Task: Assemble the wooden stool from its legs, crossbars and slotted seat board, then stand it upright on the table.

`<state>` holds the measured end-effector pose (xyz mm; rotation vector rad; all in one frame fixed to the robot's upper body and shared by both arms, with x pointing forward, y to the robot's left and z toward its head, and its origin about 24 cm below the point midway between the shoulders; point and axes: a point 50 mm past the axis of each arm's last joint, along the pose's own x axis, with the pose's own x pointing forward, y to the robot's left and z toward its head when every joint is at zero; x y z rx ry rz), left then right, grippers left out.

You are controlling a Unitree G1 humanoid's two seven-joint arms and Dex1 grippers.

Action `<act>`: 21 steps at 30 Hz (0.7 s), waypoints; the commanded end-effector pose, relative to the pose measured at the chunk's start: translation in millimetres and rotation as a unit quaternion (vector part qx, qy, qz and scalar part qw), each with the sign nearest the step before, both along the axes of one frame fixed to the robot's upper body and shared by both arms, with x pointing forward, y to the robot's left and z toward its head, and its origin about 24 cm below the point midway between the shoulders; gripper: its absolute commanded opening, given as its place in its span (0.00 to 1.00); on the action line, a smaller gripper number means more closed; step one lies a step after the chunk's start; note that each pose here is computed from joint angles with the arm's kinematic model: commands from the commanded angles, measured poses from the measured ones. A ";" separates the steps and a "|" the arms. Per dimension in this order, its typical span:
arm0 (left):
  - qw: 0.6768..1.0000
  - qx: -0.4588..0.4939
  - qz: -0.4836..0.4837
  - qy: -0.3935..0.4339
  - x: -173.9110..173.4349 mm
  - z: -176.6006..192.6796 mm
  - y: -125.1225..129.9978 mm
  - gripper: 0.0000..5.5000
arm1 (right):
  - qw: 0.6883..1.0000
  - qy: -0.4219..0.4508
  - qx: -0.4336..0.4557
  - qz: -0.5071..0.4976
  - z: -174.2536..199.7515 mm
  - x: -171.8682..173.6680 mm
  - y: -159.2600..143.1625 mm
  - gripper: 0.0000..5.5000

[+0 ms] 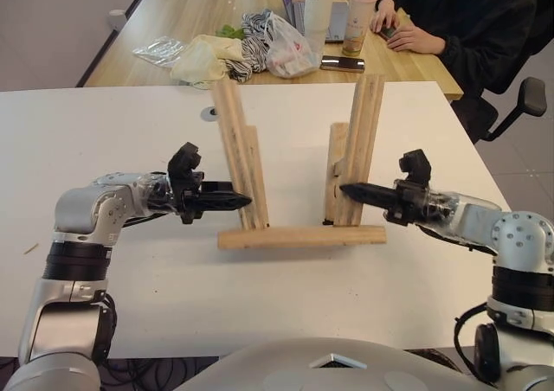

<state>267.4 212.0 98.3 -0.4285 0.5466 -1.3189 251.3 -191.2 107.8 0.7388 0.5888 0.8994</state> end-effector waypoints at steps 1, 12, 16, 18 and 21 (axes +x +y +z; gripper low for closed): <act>0.997 0.024 0.053 0.042 11.9 -10.9 12.0 0.42 | 0.997 0.045 -0.013 -0.054 -7.0 8.3 -12.3 0.45; 0.995 -0.023 0.096 -0.008 14.2 21.1 48.9 0.67 | 0.997 -0.071 -0.036 0.002 12.4 -29.4 -64.1 0.69; 0.994 0.009 0.101 -0.029 2.4 18.3 70.8 0.67 | 0.981 -0.150 -0.095 0.073 1.7 -50.2 -65.3 0.69; 0.991 0.106 0.055 -0.063 -9.2 -4.8 72.4 0.67 | 0.967 -0.189 -0.151 0.082 -9.5 -46.6 -57.3 0.69; 0.981 0.170 -0.019 -0.086 -22.3 -28.0 64.7 0.67 | 0.950 -0.229 -0.185 0.104 -20.4 -41.2 -40.5 0.69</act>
